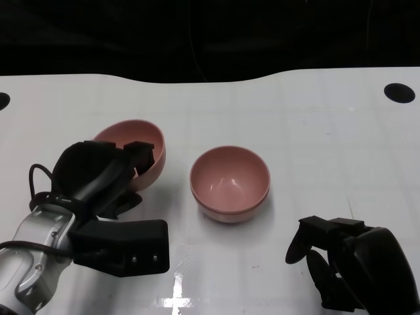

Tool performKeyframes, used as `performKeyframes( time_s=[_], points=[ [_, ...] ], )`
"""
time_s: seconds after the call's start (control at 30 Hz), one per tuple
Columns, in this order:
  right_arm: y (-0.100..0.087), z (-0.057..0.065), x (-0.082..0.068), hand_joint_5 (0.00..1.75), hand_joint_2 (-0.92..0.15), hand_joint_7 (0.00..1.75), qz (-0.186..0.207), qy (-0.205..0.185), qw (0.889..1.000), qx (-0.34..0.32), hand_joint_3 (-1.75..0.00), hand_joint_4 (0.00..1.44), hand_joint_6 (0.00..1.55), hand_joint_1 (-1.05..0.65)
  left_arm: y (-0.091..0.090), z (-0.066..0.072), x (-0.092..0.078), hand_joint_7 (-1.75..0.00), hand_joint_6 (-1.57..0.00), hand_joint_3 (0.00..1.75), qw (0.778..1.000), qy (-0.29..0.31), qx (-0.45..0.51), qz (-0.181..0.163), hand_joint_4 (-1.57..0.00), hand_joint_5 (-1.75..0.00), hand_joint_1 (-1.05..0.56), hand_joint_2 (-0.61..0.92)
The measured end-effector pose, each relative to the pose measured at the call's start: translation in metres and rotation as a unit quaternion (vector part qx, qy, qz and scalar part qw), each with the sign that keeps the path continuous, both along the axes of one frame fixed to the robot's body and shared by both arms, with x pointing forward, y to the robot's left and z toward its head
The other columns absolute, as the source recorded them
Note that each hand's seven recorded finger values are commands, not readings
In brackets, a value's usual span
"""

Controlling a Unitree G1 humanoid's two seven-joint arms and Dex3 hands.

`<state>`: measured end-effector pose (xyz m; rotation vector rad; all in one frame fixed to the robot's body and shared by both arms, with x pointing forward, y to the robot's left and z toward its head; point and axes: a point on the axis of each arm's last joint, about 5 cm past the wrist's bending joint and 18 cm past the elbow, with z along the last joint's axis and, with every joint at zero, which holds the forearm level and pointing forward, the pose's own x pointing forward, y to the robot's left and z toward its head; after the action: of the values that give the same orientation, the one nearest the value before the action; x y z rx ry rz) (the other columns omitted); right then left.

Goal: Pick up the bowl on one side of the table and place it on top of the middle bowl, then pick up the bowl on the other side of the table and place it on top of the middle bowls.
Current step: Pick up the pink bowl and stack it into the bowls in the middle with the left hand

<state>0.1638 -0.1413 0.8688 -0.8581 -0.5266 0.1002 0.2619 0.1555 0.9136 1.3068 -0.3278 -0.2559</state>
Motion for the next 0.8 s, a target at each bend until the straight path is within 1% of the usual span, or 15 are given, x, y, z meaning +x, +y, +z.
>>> performKeyframes(
  time_s=[0.1, 0.2, 0.23, 0.27, 0.4, 0.47, 0.6, 0.63, 0.67, 0.73, 0.8],
  points=[
    [0.000, 0.000, 0.000, 1.75, -0.17, 1.47, 0.001, -0.001, 1.000, -0.004, -1.54, 0.97, 0.86, -0.09, -0.001, 0.005, 0.003, -1.62, -0.71, 0.93, 1.000, -0.016, -0.001, -0.002, -0.83, -1.75, -0.18, 0.54],
    [0.000, 0.000, 0.000, 1.75, -0.17, 1.48, 0.002, -0.002, 1.000, -0.006, -1.54, 0.97, 0.87, -0.09, -0.004, 0.012, 0.007, -1.60, -0.69, 0.94, 0.999, -0.041, -0.013, -0.012, -0.83, -1.75, -0.21, 0.53],
    [0.001, 0.000, 0.000, 1.75, -0.17, 1.48, 0.002, -0.002, 1.000, -0.006, -1.54, 0.97, 0.87, -0.09, -0.006, 0.015, 0.009, -1.50, -0.75, 0.97, 0.999, -0.047, -0.019, -0.019, -0.84, -1.75, -0.20, 0.51],
    [0.001, 0.000, 0.000, 1.75, -0.16, 1.47, 0.002, -0.002, 1.000, -0.006, -1.54, 0.97, 0.87, -0.09, -0.008, 0.017, 0.011, -1.46, -0.77, 0.98, 0.998, -0.054, -0.024, -0.024, -0.85, -1.75, -0.20, 0.50],
    [0.001, 0.000, 0.000, 1.75, -0.16, 1.47, 0.002, -0.002, 1.000, -0.006, -1.54, 0.97, 0.87, -0.09, -0.018, 0.025, 0.018, -1.39, -0.80, 1.07, 0.995, -0.075, -0.042, -0.055, -0.87, -1.75, -0.20, 0.47],
    [0.001, 0.000, 0.000, 1.75, -0.17, 1.47, 0.002, -0.002, 1.000, -0.006, -1.54, 0.97, 0.87, -0.10, -0.026, 0.027, 0.019, -1.31, -0.83, 1.04, 0.993, -0.080, -0.053, -0.073, -0.87, -1.75, -0.21, 0.48],
    [0.001, 0.000, 0.000, 1.75, -0.17, 1.47, 0.002, -0.002, 1.000, -0.006, -1.55, 0.96, 0.86, -0.10, -0.038, 0.027, 0.020, -1.28, -0.86, 1.04, 0.990, -0.081, -0.069, -0.097, -0.86, -1.75, -0.22, 0.49],
    [0.001, 0.000, 0.000, 1.75, -0.17, 1.47, 0.002, -0.002, 1.000, -0.006, -1.55, 0.96, 0.86, -0.10, -0.039, 0.027, 0.020, -1.28, -0.86, 1.04, 0.989, -0.081, -0.071, -0.099, -0.86, -1.75, -0.22, 0.50],
    [0.001, -0.001, -0.001, 1.75, -0.17, 1.47, 0.002, -0.001, 1.000, -0.006, -1.54, 0.97, 0.87, -0.10, -0.040, 0.027, 0.020, -1.31, -0.85, 1.06, 0.989, -0.080, -0.073, -0.104, -0.86, -1.75, -0.20, 0.50],
    [0.000, -0.001, -0.001, 1.75, -0.17, 1.48, 0.001, -0.001, 1.000, -0.006, -1.54, 0.97, 0.87, -0.09, -0.045, 0.026, 0.021, -1.33, -0.84, 1.07, 0.986, -0.078, -0.081, -0.124, -0.86, -1.75, -0.19, 0.49],
    [0.001, -0.001, -0.001, 1.75, -0.17, 1.50, 0.001, -0.001, 1.000, -0.006, -1.53, 0.97, 0.87, -0.09, -0.053, 0.025, 0.020, -1.36, -0.86, 1.09, 0.982, -0.073, -0.093, -0.147, -0.86, -1.75, -0.22, 0.51]
  ],
)
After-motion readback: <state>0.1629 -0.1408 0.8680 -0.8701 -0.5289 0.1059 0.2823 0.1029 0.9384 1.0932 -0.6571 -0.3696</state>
